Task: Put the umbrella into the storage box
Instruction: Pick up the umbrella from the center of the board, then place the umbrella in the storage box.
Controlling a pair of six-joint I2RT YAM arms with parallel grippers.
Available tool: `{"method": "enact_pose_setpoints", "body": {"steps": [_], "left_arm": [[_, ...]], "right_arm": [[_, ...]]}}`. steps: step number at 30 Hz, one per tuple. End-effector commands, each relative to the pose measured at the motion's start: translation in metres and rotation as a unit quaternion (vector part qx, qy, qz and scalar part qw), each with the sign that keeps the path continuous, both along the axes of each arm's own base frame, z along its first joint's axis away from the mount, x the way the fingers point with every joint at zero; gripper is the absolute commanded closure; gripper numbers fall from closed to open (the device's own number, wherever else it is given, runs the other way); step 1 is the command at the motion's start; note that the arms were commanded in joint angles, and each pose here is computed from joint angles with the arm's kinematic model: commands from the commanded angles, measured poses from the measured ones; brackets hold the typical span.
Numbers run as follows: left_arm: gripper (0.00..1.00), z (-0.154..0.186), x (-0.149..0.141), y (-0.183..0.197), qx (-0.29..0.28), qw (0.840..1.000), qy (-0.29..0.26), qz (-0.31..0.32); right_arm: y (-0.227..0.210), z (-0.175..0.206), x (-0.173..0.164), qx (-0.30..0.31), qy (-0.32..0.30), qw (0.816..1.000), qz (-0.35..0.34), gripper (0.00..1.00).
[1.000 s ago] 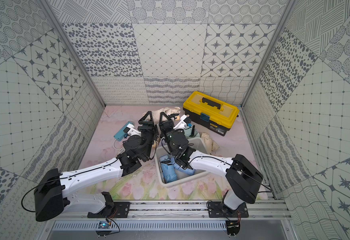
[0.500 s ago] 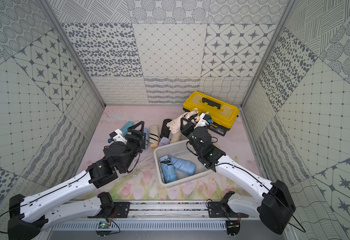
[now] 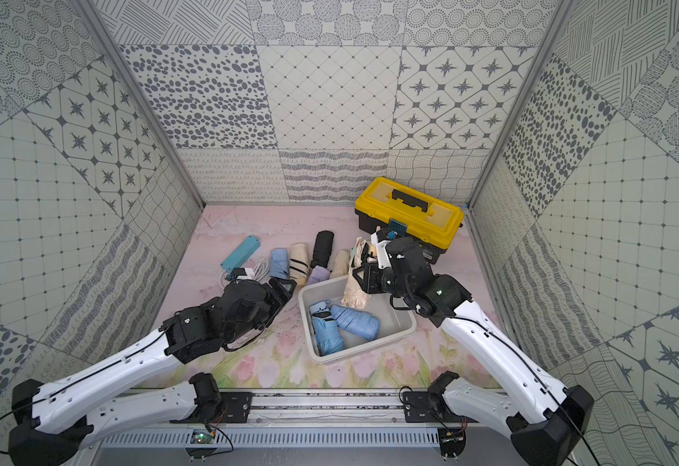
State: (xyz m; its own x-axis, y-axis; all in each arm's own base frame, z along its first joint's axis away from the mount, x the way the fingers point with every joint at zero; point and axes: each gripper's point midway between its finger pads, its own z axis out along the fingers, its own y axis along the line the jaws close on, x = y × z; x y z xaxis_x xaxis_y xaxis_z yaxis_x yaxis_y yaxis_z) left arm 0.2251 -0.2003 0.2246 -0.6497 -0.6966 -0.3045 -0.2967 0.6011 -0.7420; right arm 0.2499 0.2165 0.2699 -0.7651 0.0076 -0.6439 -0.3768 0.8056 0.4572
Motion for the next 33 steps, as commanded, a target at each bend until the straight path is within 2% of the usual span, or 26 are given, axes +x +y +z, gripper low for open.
{"method": "enact_pose_setpoints", "body": {"steps": [1,8,16,25,33], "left_arm": [[0.21,-0.037,-0.036,-0.01,0.057,0.988,0.081,-0.118],[0.29,-0.053,-0.033,-0.031,0.024,0.983,0.094,-0.157],[0.43,-0.068,-0.025,-0.035,0.01,0.981,0.107,-0.162],[0.58,-0.067,-0.012,-0.044,0.004,0.981,0.094,-0.169],[0.63,-0.067,-0.006,-0.049,0.006,0.981,0.093,-0.169]], "right_arm": [[0.001,-0.006,-0.021,-0.059,0.013,0.994,0.093,0.75],[0.009,-0.027,-0.02,-0.082,0.055,0.988,0.12,0.78],[0.019,-0.063,-0.024,-0.114,0.099,0.977,0.15,0.79],[0.032,-0.109,-0.027,-0.16,0.134,0.962,0.177,0.79],[0.044,-0.142,-0.034,-0.16,0.17,0.955,0.184,0.79]]}}
